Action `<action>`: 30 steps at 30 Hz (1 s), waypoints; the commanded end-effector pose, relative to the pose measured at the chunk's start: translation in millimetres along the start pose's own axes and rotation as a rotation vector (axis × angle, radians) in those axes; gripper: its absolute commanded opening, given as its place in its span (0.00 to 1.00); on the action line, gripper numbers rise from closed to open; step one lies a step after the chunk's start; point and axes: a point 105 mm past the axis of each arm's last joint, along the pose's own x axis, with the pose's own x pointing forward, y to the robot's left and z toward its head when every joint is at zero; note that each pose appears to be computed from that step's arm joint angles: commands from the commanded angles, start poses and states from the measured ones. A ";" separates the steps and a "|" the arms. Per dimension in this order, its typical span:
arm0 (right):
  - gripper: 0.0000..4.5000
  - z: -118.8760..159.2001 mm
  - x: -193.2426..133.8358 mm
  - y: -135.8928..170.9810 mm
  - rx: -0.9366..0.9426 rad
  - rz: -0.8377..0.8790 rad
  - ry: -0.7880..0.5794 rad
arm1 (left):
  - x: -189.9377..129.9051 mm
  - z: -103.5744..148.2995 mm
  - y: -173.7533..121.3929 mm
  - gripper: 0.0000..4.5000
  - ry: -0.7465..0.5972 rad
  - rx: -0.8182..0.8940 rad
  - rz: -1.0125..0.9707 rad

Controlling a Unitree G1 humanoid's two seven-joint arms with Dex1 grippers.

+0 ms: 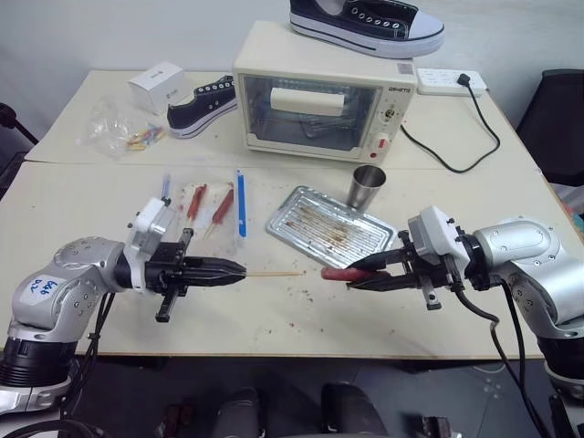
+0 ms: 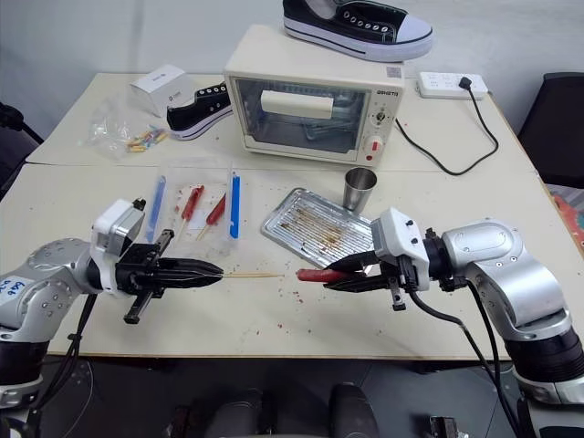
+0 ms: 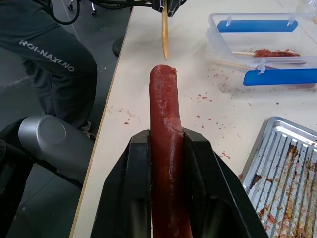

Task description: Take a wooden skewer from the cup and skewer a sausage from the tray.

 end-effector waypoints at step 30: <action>0.18 1.1 8.5 2.7 -0.004 0.026 0.026 | 10.7 1.0 -4.0 0.00 -0.008 0.024 -0.026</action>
